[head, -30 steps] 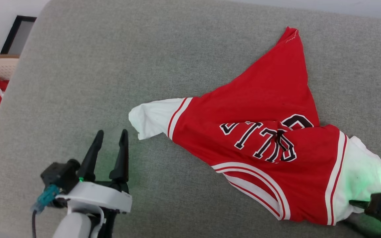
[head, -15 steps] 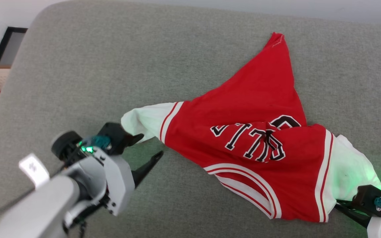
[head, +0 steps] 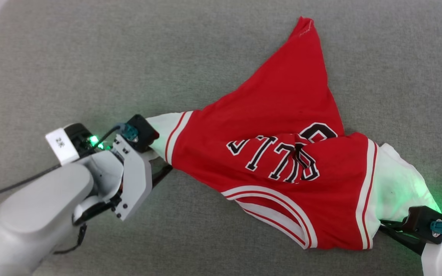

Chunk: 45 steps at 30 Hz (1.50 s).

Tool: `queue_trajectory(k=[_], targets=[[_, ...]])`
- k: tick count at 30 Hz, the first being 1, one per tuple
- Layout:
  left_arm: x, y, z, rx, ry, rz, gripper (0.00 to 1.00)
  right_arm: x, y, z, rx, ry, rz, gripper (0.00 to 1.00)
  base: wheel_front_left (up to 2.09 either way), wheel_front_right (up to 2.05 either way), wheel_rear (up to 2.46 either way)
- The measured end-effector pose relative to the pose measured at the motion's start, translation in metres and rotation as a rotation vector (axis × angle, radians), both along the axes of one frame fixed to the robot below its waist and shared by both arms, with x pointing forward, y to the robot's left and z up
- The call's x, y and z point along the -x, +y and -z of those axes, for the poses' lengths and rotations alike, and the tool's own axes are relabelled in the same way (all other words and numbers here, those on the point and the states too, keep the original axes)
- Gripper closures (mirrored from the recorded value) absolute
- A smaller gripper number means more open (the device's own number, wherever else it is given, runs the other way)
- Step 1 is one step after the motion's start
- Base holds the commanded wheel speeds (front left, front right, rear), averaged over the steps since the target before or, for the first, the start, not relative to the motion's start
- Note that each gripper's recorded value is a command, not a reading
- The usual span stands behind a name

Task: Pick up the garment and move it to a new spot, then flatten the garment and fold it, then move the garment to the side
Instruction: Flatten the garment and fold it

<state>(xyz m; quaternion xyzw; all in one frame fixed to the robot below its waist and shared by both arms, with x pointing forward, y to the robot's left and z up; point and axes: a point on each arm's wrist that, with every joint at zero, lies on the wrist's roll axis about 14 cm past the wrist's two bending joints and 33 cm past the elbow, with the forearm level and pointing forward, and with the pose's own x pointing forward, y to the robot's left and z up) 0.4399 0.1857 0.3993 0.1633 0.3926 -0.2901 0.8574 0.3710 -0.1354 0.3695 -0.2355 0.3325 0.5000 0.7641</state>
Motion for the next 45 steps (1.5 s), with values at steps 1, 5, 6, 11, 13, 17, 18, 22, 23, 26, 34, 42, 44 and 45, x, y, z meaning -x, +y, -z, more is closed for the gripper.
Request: queue_trajectory(k=[1,5,6,11,13,17,18,22,23,26,34,42,44,45], targets=[[-0.003,0.000,0.004,-0.004,0.005,0.000,0.00,-0.001,-0.001,0.000,0.000,0.001,0.002,1.00,0.00,0.00,0.00],[-0.012,-0.003,0.013,0.002,0.009,0.006,0.00,-0.001,-0.002,0.002,-0.003,0.008,0.008,1.00,0.00,0.00,0.00],[-0.015,-0.004,0.015,0.001,0.004,0.006,0.20,0.000,-0.003,0.002,-0.005,0.010,0.012,1.00,0.00,0.00,0.00],[-0.023,0.002,0.013,0.018,-0.030,-0.029,1.00,-0.002,-0.003,-0.003,-0.024,-0.004,0.027,1.00,0.00,0.00,0.00],[-0.024,0.004,0.009,0.030,-0.047,-0.041,1.00,-0.003,-0.003,-0.006,-0.039,-0.009,0.041,1.00,0.00,0.00,0.00],[-0.024,0.006,0.001,0.057,-0.080,-0.053,1.00,-0.011,-0.006,-0.016,-0.069,-0.047,0.069,1.00,0.00,0.00,0.00],[-0.024,0.007,-0.002,0.074,-0.094,-0.059,1.00,-0.017,-0.009,-0.023,-0.080,-0.074,0.084,1.00,0.00,0.00,0.00],[-0.028,0.007,-0.027,0.154,-0.179,-0.077,1.00,-0.044,-0.027,-0.059,-0.124,-0.207,0.147,1.00,0.00,0.00,0.00],[-0.028,0.007,-0.034,0.175,-0.201,-0.079,1.00,-0.047,-0.030,-0.067,-0.139,-0.230,0.158,1.00,0.00,0.00,0.00],[-0.029,0.003,-0.055,0.272,-0.256,-0.106,1.00,-0.053,-0.039,-0.091,-0.186,-0.284,0.203,1.00,0.00,0.00,0.00],[-0.046,-0.026,-0.108,0.530,-0.381,-0.134,1.00,-0.085,-0.056,-0.149,-0.322,-0.428,0.315,1.00,0.00,0.00,0.00],[-0.133,-0.039,-0.175,0.835,-0.523,-0.310,1.00,-0.165,-0.060,-0.197,-0.410,-0.579,0.437,1.00,0.00,0.00,0.00],[-0.158,-0.043,-0.189,0.876,-0.553,-0.337,1.00,-0.190,-0.059,-0.206,-0.419,-0.614,0.472,1.00,0.00,0.00,0.00],[-0.170,-0.043,-0.198,0.880,-0.577,-0.342,1.00,-0.203,-0.057,-0.212,-0.433,-0.627,0.486,1.00,0.00,0.00,0.00]])
